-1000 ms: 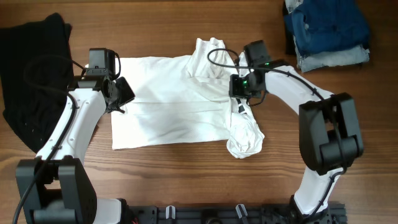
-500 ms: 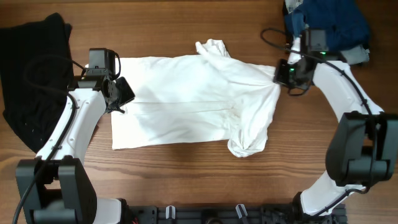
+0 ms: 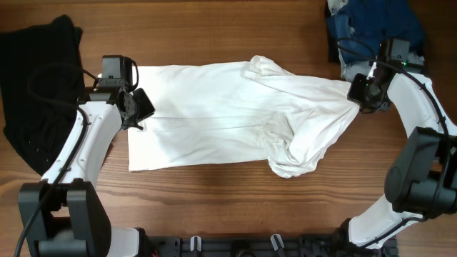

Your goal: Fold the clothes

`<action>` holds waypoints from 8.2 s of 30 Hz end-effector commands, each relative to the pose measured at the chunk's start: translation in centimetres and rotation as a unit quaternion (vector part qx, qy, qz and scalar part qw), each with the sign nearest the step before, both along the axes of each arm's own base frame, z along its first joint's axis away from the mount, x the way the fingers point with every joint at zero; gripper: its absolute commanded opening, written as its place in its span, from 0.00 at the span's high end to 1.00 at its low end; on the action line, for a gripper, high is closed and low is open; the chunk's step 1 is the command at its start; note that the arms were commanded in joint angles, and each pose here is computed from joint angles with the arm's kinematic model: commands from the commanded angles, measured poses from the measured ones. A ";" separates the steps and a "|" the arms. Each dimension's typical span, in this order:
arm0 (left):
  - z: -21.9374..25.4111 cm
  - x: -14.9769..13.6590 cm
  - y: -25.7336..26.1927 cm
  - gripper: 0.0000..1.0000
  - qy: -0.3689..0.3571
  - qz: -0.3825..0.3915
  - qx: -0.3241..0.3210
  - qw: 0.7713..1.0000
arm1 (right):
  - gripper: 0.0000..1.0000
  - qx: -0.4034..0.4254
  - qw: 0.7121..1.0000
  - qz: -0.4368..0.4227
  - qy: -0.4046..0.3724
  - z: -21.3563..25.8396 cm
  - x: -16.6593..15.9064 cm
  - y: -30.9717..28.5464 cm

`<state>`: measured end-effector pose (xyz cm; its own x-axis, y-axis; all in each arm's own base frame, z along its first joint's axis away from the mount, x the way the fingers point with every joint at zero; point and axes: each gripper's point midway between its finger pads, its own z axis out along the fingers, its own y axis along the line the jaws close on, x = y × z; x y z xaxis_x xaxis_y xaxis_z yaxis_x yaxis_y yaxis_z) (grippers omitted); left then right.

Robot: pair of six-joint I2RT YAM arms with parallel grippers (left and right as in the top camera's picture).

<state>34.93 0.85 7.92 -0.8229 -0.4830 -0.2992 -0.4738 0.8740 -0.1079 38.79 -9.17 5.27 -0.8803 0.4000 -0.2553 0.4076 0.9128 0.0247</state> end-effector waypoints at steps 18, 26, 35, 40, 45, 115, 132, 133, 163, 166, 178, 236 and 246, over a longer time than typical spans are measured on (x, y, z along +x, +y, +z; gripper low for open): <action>5.9 9.8 -2.1 0.27 -0.170 -0.172 0.025 0.970 | 0.04 0.087 0.946 0.245 -0.194 10.3 8.5 17.7; -3.4 17.2 -2.5 0.23 -0.173 -0.200 0.029 0.964 | 0.07 0.113 0.939 0.288 -0.152 3.1 9.7 22.6; -5.5 20.9 -1.3 0.20 -0.176 -0.196 0.066 0.963 | 0.07 0.090 0.940 0.303 -0.127 1.5 8.7 24.2; -7.1 18.7 0.5 0.21 -0.110 -0.219 0.118 0.962 | 0.07 0.090 0.940 0.303 -0.125 1.4 8.7 24.2; -7.7 17.8 0.5 0.21 -0.086 -0.249 0.121 0.957 | 0.07 0.090 0.941 0.303 -0.121 1.3 8.5 24.2; -2.0 18.2 1.9 0.96 -0.133 -0.194 0.116 0.965 | 0.96 -0.025 0.941 0.273 -0.200 7.5 11.7 19.5; 2.0 16.6 1.0 0.38 -0.152 -0.211 0.055 0.964 | 0.96 0.031 0.959 0.234 -0.155 10.9 7.0 13.7; 0.5 16.7 0.7 0.29 -0.144 -0.216 0.042 0.965 | 0.96 0.031 0.959 0.234 -0.155 10.9 7.0 13.7; -8.9 15.8 0.7 0.96 -0.051 -0.227 0.040 0.972 | 0.96 0.027 0.960 0.228 -0.162 11.0 7.3 13.5; -5.1 17.2 1.0 0.96 -0.080 -0.214 0.050 0.972 | 0.96 0.027 0.959 0.228 -0.165 11.1 7.4 13.6; 6.5 14.8 4.4 0.96 -0.111 -0.170 0.097 0.974 | 0.96 0.062 0.978 0.174 -0.099 12.0 2.4 11.6; -5.7 -5.4 0.5 0.30 0.160 0.006 -0.059 0.985 | 0.52 0.120 0.977 0.118 0.129 1.0 -18.6 21.5; -5.9 -4.8 0.5 0.29 0.146 0.005 -0.058 0.988 | 0.53 0.074 0.981 0.153 0.090 -0.5 -17.8 22.0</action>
<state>30.10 1.63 2.05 -0.8658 -0.5003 0.0080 -0.5000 0.8644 -0.0529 20.30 14.18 5.76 -0.9941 0.1077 0.0136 0.1083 0.9754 0.1919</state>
